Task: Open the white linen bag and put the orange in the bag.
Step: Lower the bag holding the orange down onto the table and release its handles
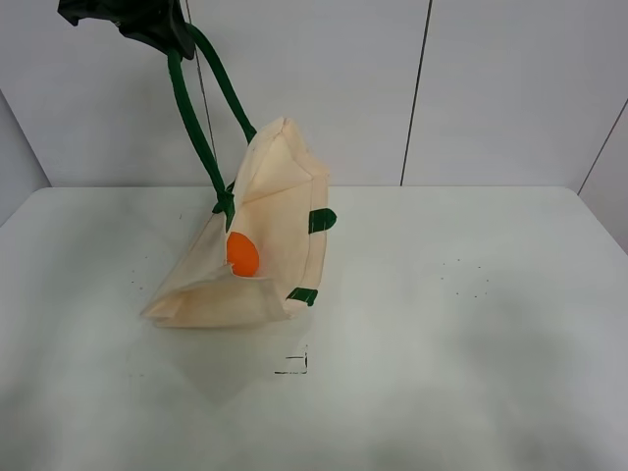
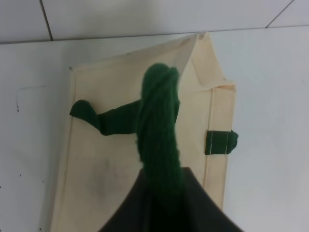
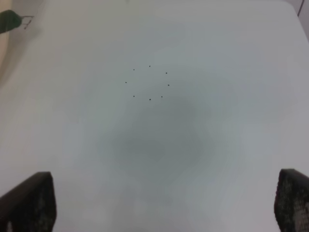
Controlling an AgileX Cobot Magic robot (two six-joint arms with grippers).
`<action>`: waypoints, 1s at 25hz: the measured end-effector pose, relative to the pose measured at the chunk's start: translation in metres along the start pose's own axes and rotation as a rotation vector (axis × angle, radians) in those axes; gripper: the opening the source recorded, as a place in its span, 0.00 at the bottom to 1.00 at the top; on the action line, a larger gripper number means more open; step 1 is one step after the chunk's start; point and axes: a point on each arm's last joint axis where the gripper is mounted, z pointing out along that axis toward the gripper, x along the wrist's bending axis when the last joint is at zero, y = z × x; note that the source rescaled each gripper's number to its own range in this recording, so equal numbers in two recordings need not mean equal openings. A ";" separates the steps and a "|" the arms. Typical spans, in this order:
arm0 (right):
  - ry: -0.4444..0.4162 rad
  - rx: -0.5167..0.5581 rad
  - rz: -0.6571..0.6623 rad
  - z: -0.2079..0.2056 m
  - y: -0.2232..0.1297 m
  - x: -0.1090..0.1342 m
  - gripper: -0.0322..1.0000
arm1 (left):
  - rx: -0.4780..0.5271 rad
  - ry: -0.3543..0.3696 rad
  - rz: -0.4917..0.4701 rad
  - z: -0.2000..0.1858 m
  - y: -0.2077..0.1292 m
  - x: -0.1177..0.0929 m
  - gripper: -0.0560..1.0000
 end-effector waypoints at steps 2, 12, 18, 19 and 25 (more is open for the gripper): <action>0.000 0.000 0.000 0.000 0.000 0.000 1.00 | 0.006 -0.003 -0.001 0.002 0.000 0.000 0.05; 0.000 0.000 0.000 0.000 0.000 0.000 1.00 | 0.263 -0.050 -0.014 0.125 -0.029 -0.009 0.05; 0.000 0.000 0.000 0.000 0.000 0.000 1.00 | 0.374 -0.097 0.011 0.183 -0.049 -0.009 0.45; 0.000 0.000 0.000 0.000 0.000 0.000 1.00 | 0.381 -0.106 0.009 0.188 -0.051 -0.010 0.59; 0.000 0.000 0.000 0.000 0.000 0.000 1.00 | 0.376 -0.070 0.038 0.196 -0.052 -0.006 0.89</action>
